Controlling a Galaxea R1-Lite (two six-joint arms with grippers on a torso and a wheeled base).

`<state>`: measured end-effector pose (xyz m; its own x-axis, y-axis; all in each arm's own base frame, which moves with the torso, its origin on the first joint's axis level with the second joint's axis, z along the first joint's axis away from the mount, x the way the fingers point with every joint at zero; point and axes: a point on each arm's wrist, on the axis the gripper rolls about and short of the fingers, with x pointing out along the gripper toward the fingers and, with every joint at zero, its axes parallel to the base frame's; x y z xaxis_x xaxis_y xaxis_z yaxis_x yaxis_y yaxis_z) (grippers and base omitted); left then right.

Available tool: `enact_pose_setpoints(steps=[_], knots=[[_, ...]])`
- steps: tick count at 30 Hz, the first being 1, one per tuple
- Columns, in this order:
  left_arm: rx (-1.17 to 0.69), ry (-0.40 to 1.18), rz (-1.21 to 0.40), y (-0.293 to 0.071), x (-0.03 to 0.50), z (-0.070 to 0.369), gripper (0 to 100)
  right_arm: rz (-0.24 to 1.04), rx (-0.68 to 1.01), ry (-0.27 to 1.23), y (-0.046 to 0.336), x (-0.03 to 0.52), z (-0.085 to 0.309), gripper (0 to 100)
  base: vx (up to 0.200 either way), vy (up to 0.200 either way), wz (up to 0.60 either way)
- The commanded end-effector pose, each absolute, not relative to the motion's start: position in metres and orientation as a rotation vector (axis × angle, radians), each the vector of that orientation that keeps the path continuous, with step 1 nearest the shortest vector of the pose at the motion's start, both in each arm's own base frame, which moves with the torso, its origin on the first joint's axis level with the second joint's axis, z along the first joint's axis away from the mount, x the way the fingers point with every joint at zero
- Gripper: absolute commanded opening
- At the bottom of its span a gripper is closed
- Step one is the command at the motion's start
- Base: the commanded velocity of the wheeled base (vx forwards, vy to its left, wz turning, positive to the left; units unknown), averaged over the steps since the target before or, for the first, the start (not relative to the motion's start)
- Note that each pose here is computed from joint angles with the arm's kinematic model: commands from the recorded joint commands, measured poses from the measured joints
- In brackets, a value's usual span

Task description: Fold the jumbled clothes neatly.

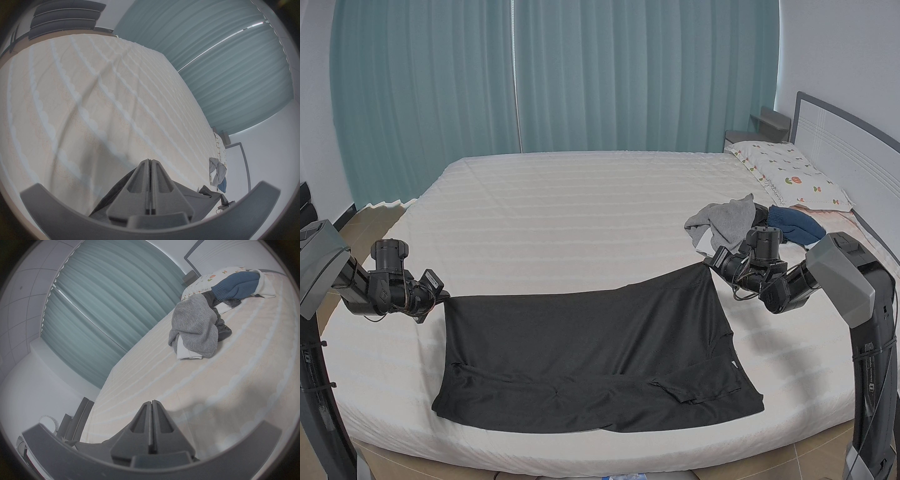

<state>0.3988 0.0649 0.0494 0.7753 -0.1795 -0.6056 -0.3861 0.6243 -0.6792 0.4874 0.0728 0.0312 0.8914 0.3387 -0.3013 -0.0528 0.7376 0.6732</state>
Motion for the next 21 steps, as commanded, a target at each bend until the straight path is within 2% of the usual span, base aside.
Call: enact_pose_setpoints(steps=[1, 12, 16, 21], knots=[[-0.893, 0.709, 0.127, 0.065, 0.396, 0.047, 0, 0.218, 0.713, 0.438, 0.072, 0.484, 0.03, 0, 0.0, 0.0, 0.0], [-0.812, 0.718, 0.092, 0.06, 0.377, 0.059, 0, 0.223, 0.698, 0.519, 0.06, 0.444, 0.044, 0, 0.0, 0.0, 0.0], [-0.73, 0.735, 0.08, 0.064, 0.366, 0.056, 0, 0.227, 0.676, 0.543, 0.056, 0.425, 0.051, 0, 0.0, 0.0, 0.0], [-0.708, 0.726, 0.082, 0.066, 0.367, 0.057, 0, 0.254, 0.673, 0.509, 0.054, 0.42, 0.057, 0, 0.0, 0.0, 0.0]])
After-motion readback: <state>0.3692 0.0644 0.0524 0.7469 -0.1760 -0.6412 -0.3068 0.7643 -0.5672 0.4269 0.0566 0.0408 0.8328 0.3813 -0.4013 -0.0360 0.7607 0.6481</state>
